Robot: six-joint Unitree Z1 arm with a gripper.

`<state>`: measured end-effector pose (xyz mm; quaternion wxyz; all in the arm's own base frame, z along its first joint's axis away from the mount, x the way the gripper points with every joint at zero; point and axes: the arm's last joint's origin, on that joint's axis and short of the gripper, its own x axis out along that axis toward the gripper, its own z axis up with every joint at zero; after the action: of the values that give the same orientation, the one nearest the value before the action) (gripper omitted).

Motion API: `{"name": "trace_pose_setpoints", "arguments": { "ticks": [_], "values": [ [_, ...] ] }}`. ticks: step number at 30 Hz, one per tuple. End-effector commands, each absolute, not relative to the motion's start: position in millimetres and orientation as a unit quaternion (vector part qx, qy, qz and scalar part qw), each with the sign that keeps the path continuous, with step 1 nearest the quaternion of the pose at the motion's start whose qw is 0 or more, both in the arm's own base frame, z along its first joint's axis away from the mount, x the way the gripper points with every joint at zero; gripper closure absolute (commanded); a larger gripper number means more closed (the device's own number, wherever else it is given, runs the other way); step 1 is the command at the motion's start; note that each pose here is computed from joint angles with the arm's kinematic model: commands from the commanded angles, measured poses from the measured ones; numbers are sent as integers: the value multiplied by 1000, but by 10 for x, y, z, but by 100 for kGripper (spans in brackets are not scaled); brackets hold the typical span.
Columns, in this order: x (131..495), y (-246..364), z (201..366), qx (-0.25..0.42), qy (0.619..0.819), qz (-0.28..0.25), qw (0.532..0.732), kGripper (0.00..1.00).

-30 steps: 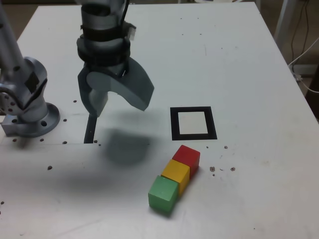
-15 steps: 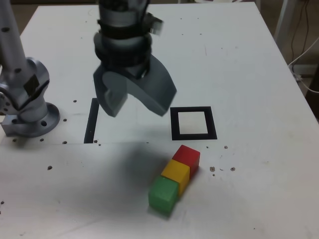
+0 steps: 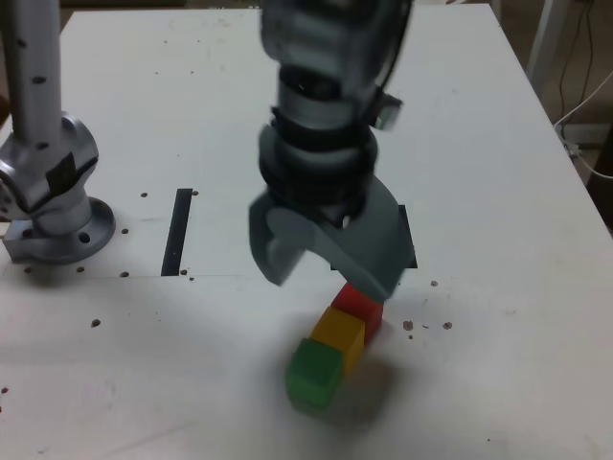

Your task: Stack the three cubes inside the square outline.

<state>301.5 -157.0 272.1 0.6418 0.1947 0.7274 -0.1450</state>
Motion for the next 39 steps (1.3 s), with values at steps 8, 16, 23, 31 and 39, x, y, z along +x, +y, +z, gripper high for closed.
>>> {"name": "trace_pose_setpoints", "arguments": {
  "ticks": [8,16,23,31,39],
  "values": [
    [3128,-1611,2502,198,736,-149,630,1],
    [3254,-1623,2301,197,741,-158,623,1],
    [3344,-1554,2173,193,748,-154,617,1],
    [3445,-1426,2129,189,753,-147,613,9],
    [3518,-1428,2102,189,750,-147,617,33]
  ]
}}
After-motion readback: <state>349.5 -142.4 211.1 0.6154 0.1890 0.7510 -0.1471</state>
